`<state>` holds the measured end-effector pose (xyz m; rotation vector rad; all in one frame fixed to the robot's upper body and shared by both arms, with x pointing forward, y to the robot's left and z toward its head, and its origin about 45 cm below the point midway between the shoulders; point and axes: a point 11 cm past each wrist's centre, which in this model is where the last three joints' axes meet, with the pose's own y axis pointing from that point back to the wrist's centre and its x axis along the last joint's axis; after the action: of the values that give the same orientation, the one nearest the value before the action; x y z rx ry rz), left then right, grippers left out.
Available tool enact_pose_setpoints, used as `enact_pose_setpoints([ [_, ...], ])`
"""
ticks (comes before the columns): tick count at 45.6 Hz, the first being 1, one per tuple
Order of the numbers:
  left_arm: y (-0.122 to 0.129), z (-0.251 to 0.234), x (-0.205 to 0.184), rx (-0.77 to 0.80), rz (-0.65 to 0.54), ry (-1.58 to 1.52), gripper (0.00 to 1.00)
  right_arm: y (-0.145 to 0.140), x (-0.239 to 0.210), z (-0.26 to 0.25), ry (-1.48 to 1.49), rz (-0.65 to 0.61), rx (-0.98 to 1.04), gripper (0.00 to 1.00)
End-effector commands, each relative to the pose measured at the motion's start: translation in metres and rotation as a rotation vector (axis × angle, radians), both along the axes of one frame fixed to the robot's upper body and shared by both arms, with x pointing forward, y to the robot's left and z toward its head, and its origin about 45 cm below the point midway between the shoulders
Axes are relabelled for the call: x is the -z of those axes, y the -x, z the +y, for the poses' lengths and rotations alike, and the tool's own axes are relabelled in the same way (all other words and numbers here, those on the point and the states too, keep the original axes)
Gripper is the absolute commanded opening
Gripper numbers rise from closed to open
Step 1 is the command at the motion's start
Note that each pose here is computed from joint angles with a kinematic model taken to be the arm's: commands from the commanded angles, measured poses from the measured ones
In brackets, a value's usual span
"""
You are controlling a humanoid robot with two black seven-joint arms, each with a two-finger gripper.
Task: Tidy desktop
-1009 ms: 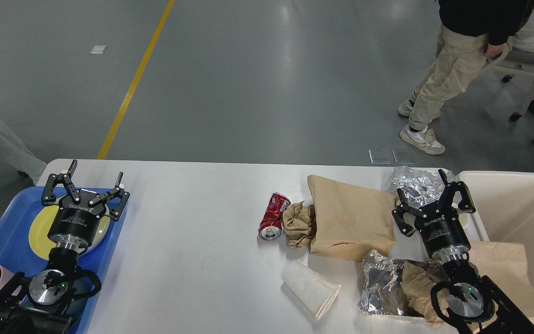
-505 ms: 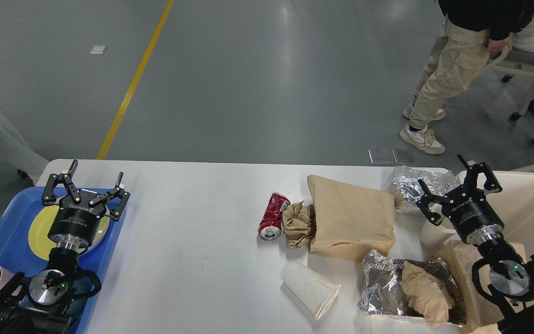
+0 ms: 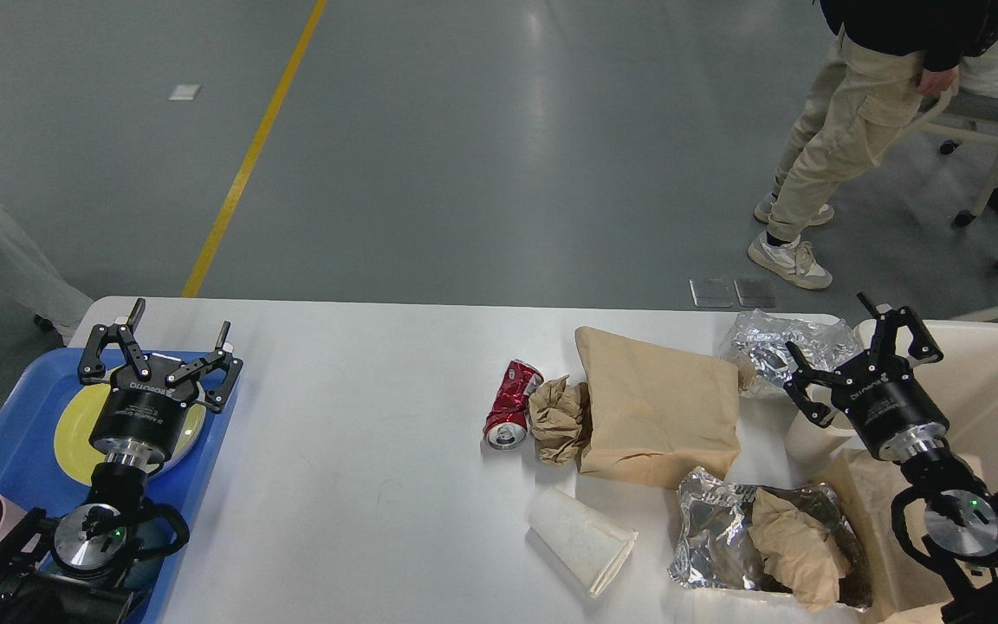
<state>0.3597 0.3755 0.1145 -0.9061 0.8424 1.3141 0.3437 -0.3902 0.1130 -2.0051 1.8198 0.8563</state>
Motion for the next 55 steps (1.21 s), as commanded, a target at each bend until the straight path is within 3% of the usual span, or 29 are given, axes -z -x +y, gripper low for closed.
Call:
enact_pose_setpoints([
  [1, 0.0, 0.0, 0.0, 0.0, 0.0, 0.0, 0.96, 0.0, 0.002, 0.003, 0.006, 0.008, -0.011, 1.0],
  [39, 0.0, 0.0, 0.0, 0.0, 0.0, 0.0, 0.96, -0.024, -0.035, -0.021, 0.087, -0.047, 0.041, 1.0],
  [46, 0.0, 0.0, 0.0, 0.0, 0.0, 0.0, 0.97, -0.011, -0.057, -0.064, 0.357, 0.026, -0.082, 1.0],
  [55, 0.0, 0.0, 0.0, 0.0, 0.0, 0.0, 0.96, -0.032, -0.07, -0.048, 0.605, 0.102, -0.316, 1.0],
])
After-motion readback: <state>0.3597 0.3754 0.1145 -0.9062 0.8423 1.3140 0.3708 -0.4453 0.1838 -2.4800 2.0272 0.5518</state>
